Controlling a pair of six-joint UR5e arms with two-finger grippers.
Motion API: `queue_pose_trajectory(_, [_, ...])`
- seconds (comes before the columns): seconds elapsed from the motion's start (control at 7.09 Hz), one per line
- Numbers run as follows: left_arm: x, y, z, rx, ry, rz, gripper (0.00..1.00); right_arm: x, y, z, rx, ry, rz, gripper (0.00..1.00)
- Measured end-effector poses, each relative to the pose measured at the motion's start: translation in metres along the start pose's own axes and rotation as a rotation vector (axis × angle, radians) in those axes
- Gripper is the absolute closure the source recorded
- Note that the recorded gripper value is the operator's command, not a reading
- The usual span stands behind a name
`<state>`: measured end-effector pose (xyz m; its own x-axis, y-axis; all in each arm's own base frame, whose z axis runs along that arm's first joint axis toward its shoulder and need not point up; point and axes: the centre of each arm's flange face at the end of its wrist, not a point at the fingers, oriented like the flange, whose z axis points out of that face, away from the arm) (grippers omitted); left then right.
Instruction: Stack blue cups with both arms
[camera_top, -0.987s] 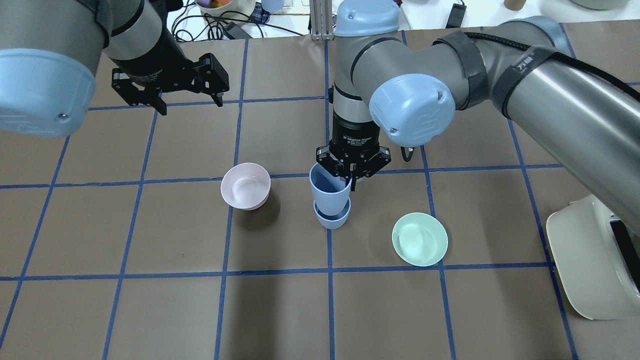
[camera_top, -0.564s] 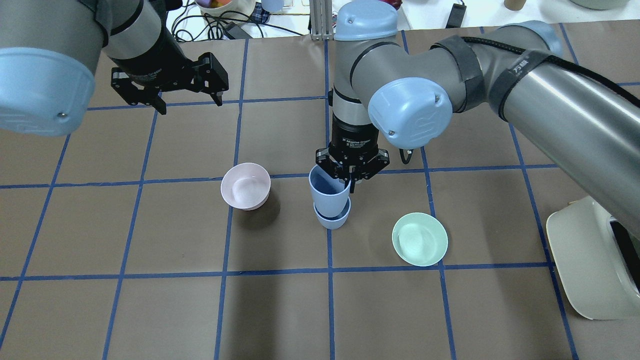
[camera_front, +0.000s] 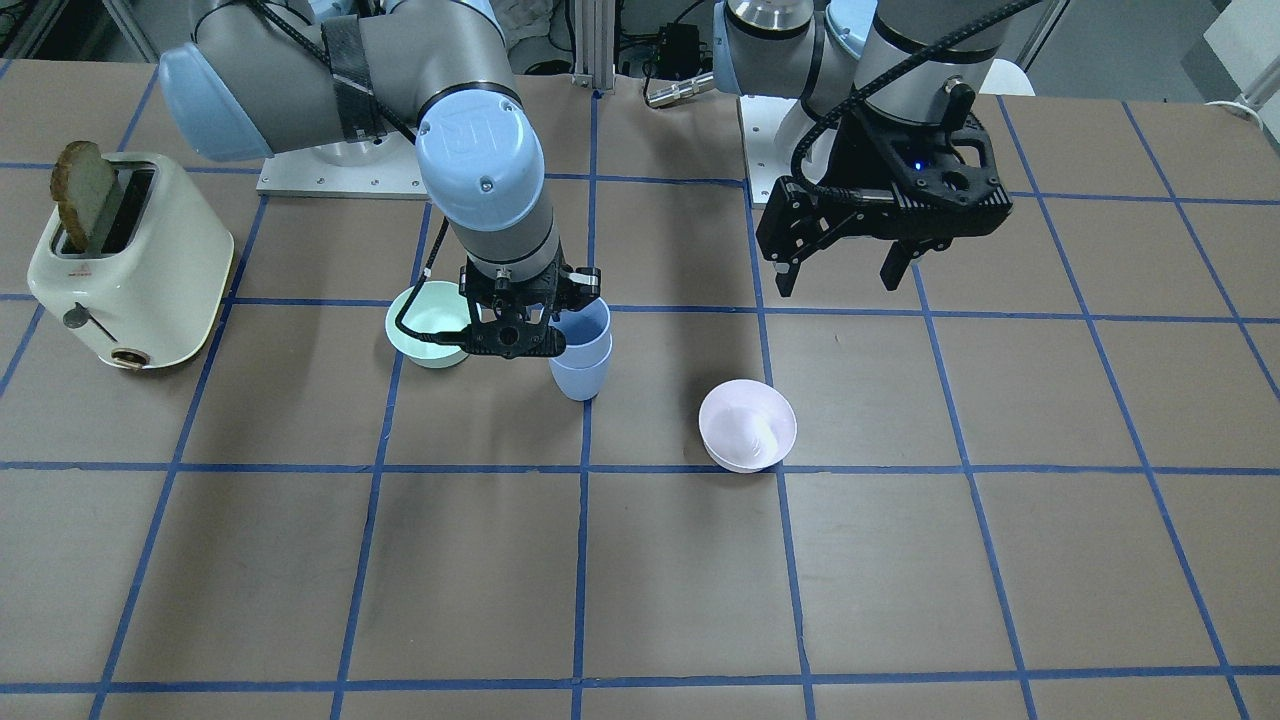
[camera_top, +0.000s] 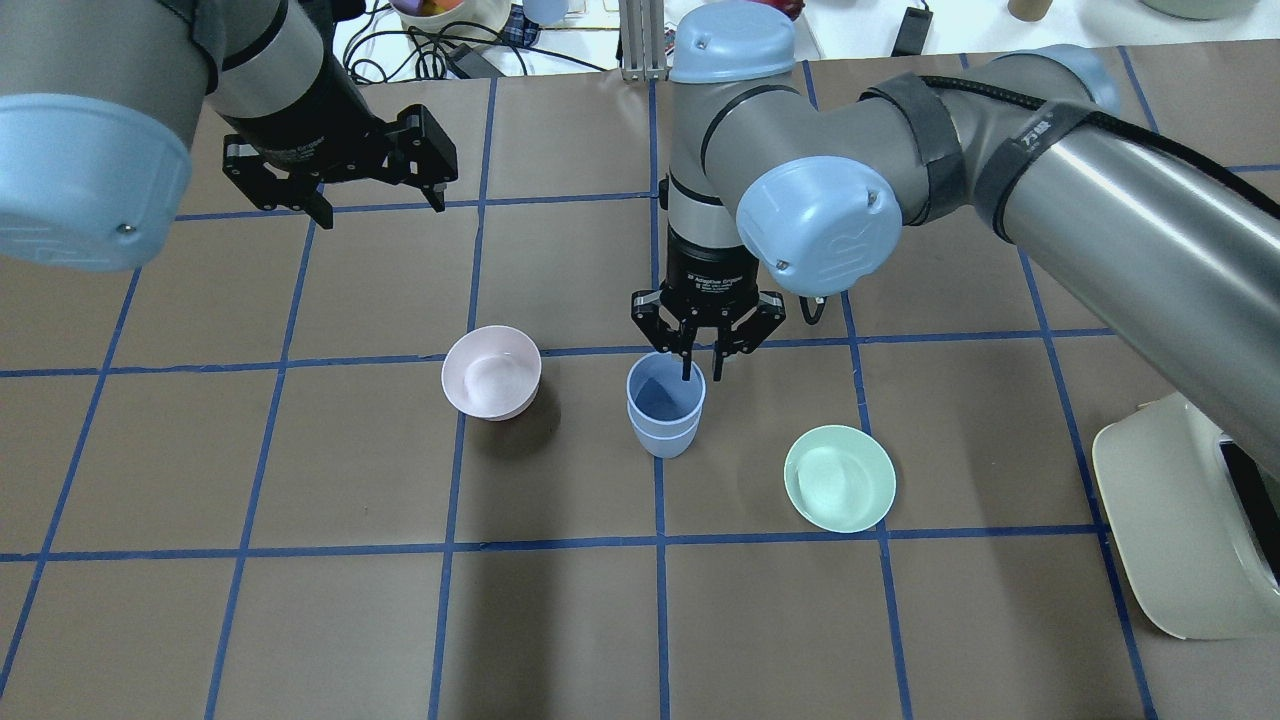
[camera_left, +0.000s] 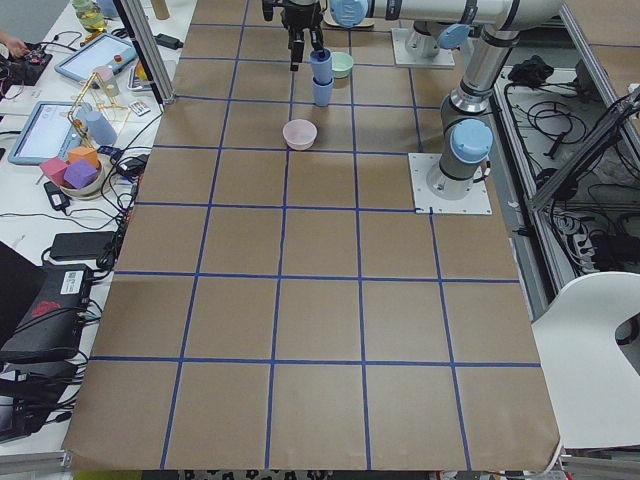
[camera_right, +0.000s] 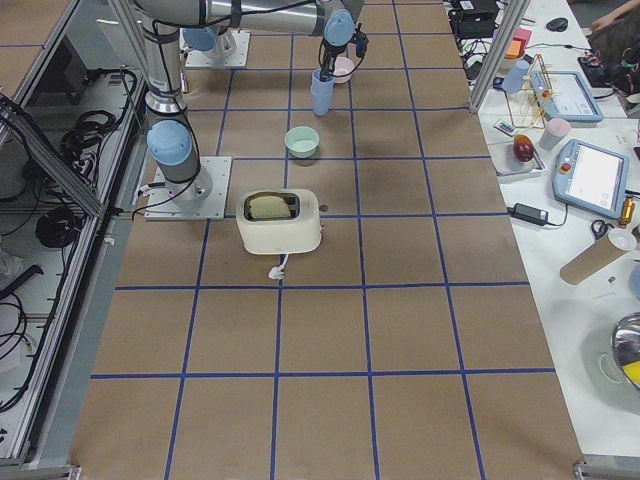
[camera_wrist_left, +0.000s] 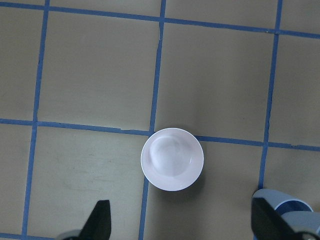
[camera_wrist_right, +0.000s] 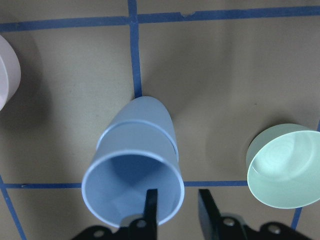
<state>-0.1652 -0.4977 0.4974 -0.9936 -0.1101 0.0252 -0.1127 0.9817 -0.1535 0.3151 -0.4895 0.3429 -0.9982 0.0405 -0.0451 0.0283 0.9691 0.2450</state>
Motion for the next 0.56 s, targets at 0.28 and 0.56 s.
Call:
queue_pose_trajectory(0.28, [0.000,0.000,-0.001,0.001,0.000,0.000,0.00,0.003,-0.004,-0.017,0.049,-0.022,0.015,0.00])
queue_pose_trajectory(0.56, [0.000,0.000,0.000,0.000,0.000,0.000,0.00,0.025,-0.015,-0.078,0.163,-0.043,0.027,0.00])
